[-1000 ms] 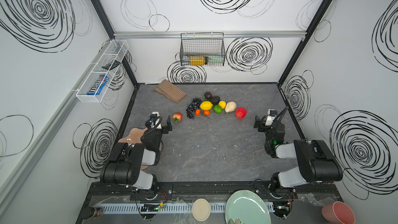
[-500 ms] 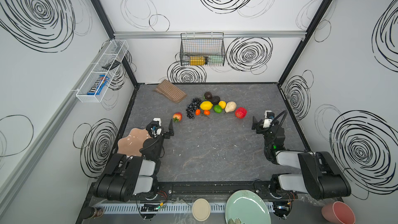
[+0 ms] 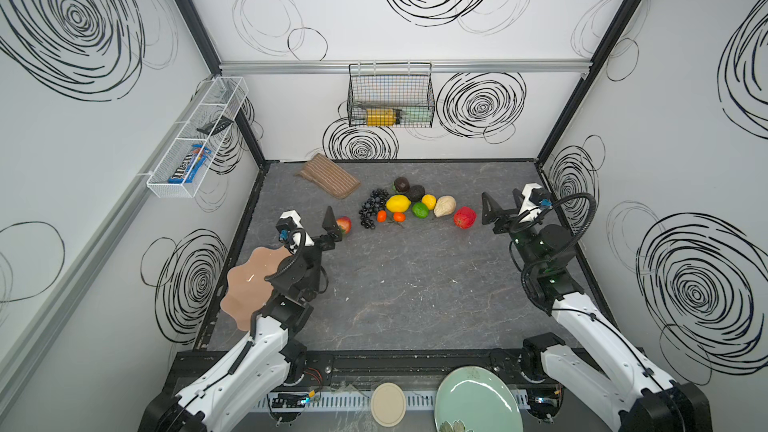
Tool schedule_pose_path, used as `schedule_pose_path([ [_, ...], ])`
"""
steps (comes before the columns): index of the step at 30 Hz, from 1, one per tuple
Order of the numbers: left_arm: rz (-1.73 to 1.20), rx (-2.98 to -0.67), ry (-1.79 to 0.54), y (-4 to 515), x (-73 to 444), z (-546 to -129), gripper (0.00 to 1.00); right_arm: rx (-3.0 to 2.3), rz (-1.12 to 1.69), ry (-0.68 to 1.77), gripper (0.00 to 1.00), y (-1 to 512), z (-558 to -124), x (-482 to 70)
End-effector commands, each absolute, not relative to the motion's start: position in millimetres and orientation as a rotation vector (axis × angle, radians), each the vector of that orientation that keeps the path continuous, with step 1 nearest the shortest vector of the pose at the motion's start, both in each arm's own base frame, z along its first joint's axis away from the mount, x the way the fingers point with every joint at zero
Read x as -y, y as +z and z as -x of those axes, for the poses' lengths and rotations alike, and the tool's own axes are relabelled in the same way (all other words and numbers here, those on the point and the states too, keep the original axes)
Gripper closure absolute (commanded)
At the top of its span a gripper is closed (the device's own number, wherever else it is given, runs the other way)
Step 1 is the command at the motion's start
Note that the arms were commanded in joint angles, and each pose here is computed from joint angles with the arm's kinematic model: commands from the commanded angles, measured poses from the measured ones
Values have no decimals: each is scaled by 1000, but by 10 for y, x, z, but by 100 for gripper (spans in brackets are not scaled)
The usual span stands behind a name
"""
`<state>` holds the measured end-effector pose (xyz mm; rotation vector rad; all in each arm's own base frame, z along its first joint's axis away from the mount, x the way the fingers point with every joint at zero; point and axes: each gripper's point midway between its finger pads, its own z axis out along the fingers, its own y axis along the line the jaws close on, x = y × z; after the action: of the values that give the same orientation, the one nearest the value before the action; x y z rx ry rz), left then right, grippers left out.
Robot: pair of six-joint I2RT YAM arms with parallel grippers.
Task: Place and organize the fake fruits in the fruit bowl
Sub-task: 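Raise both grippers from rest and move toward the table, then grasp the rim of the pink wavy bowl with the left gripper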
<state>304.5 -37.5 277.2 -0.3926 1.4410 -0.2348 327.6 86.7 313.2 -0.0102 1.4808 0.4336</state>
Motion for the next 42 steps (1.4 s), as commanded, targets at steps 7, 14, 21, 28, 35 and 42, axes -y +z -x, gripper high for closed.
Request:
schedule_pose_path([
  [7,502,-1799,-460,2104,547,-2869,4,-1770,-204,800,3,2288,-2886,-975],
  [14,473,-2178,-176,1818,483,-2764,4,-1907,-220,791,3,1943,-2753,-986],
  [21,427,-2354,-2,1643,304,-2663,4,-1936,-211,783,3,1809,-2682,-1012],
  [28,367,-2528,85,1536,296,-2805,4,-1941,-214,741,3,1804,-2632,-1010],
  [35,298,-2702,342,1319,120,-2770,4,-1935,-212,712,3,1751,-2577,-1005],
  [42,229,-2846,431,1016,90,-2690,13,-1941,-175,682,3,1693,-2533,-1037],
])
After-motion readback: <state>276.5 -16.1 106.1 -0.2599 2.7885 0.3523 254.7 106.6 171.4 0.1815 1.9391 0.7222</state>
